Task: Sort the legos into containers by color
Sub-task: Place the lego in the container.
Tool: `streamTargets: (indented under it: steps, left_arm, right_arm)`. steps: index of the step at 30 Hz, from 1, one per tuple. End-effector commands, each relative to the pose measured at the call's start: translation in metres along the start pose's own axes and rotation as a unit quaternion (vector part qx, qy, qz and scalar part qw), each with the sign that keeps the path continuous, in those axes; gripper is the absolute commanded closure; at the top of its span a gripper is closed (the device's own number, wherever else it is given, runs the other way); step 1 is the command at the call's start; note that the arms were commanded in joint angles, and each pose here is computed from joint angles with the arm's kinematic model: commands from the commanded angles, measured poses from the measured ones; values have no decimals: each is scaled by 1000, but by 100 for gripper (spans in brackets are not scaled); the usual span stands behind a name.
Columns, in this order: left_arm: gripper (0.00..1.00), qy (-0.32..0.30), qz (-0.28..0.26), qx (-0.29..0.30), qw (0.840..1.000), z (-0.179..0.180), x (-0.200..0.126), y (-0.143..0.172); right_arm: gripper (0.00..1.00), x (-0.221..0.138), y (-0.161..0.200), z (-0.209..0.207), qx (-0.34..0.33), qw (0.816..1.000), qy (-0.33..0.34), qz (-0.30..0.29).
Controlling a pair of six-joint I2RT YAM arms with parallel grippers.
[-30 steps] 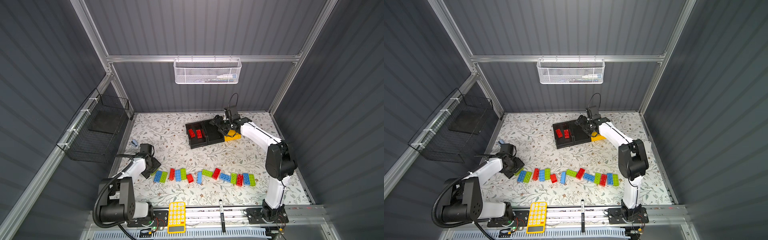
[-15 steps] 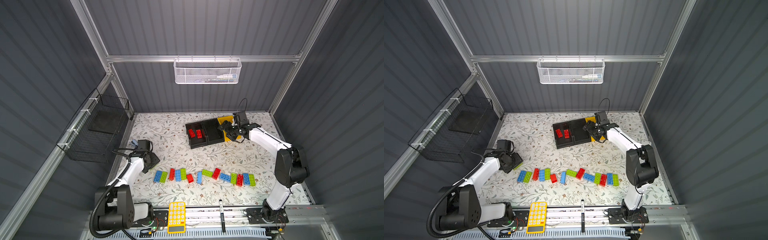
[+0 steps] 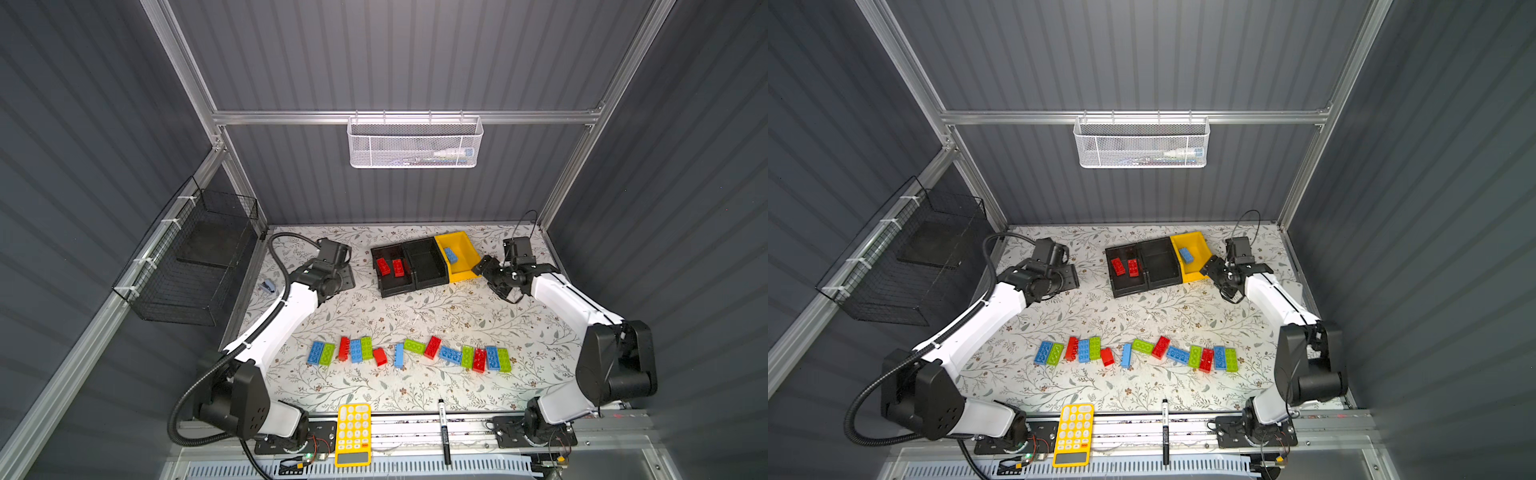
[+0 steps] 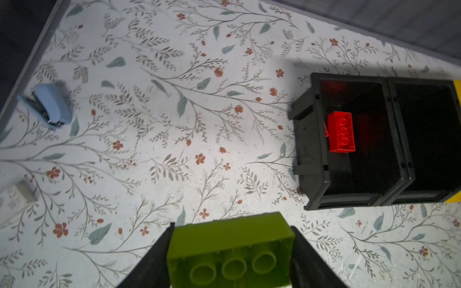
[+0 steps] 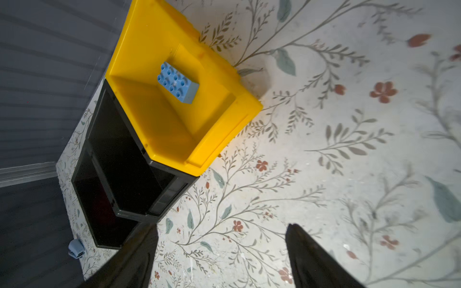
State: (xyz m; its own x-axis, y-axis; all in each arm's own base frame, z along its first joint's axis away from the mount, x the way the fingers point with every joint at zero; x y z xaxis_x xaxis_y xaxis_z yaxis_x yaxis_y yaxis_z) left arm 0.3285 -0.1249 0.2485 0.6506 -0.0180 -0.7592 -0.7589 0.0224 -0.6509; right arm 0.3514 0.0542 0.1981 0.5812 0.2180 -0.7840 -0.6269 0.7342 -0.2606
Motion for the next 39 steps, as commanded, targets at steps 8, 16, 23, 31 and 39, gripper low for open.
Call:
streamTargets:
  steps: [8,16,23,31,39]
  left_arm:
    - [59,97,-68,211,970,-122,35,-68]
    - [59,154,-82,315,933,-192,74,-95]
    - [56,176,-117,362,908,-223,114,-104]
    - [46,193,-112,395,891,-237,148,-89]
    - [25,191,-105,378,900,-241,155,-82]
  right_arm:
    - [18,-34,15,-41,-10,998,57,-19]
    - [19,-52,37,-84,14,994,96,-41]
    - [19,-65,55,-102,40,995,86,-41]
    - [18,-76,78,-127,66,993,92,-36]
    - [15,-72,90,-135,80,990,117,13]
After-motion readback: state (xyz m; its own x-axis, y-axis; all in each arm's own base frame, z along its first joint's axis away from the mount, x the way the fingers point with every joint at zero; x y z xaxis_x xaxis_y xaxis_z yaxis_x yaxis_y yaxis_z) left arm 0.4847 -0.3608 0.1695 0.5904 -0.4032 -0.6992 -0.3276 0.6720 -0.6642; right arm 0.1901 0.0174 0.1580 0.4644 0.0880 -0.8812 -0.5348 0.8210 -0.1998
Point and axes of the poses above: each gripper's point midway between its finger pads, its own x axis out along the fingers, its own z axis along the line the jaws close on, y = z × x, the point moved 8 cm from there along -x, back along the fingers, and after that the axes turned 9 degrees about x, right-handed, at the moved point
